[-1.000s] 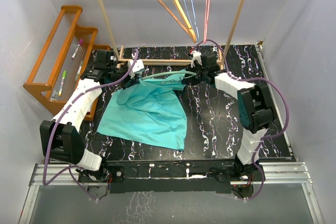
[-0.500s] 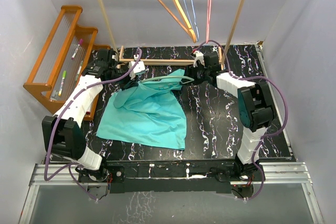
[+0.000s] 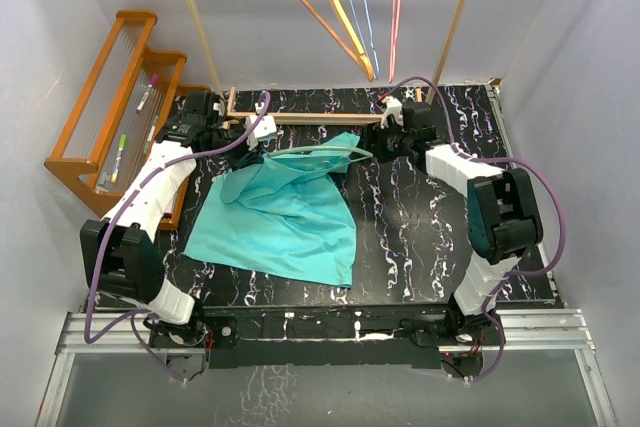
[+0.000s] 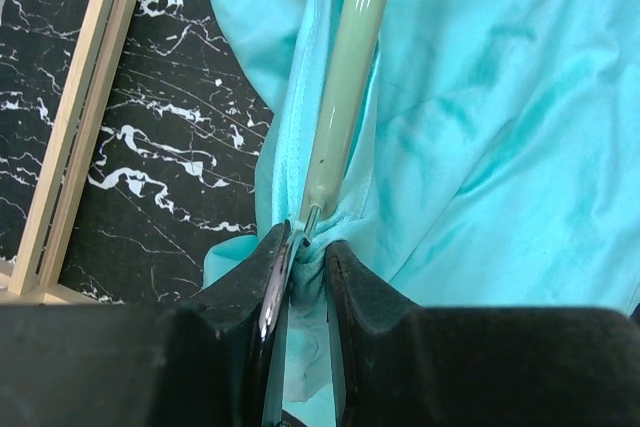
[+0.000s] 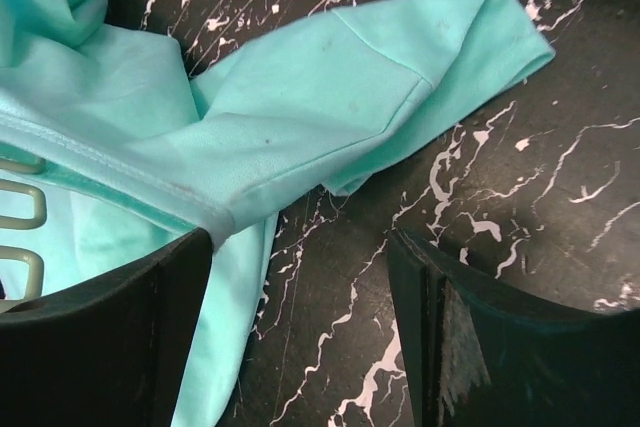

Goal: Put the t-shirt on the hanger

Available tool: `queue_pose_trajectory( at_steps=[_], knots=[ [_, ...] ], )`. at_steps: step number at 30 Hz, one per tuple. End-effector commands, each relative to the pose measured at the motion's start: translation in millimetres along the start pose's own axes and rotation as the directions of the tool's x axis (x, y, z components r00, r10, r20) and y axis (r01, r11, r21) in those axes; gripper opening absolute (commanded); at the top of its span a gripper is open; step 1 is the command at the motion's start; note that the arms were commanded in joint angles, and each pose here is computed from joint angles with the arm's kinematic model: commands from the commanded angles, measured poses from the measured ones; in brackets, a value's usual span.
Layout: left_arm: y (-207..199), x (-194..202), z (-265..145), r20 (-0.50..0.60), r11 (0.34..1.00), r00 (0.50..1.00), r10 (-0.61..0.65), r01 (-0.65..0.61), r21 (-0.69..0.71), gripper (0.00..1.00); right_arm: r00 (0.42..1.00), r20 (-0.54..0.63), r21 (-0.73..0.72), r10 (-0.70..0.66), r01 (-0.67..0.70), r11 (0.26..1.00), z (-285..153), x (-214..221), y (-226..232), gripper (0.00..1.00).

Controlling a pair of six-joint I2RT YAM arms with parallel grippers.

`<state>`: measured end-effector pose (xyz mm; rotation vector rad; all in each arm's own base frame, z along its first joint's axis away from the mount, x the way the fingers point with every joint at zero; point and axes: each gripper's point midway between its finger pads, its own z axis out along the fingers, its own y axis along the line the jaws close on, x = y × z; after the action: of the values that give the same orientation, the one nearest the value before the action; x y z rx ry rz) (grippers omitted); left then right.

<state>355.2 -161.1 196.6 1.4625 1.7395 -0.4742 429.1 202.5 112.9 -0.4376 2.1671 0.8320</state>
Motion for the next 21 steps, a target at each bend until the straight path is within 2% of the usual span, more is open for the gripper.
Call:
queue_pose_trajectory(
  at_steps=[1,8,15,18,21],
  knots=[
    [12,-8,-3,0.014,1.0,1.0,0.012,-0.012,-0.023,0.0,0.983,0.158,-0.016,-0.089,0.093,0.996,-29,-49,17,0.74],
    [14,-7,0,0.015,0.999,1.0,0.012,-0.012,-0.03,0.0,0.985,0.157,0.026,-0.065,0.061,0.998,-40,-44,5,0.74],
    [15,-3,-3,-0.019,0.998,0.998,0.056,-0.057,-0.027,0.0,0.988,0.141,0.153,-0.058,0.036,0.988,-53,-38,-27,0.74],
    [12,0,-4,-0.036,0.997,0.996,0.078,-0.078,-0.008,0.0,0.979,0.164,0.138,-0.125,0.102,0.985,-65,-48,-20,0.72],
    [9,0,-3,-0.04,0.996,0.996,0.085,-0.085,0.021,0.0,0.954,0.213,0.059,-0.21,0.202,0.978,-75,-61,5,0.69]
  ],
)
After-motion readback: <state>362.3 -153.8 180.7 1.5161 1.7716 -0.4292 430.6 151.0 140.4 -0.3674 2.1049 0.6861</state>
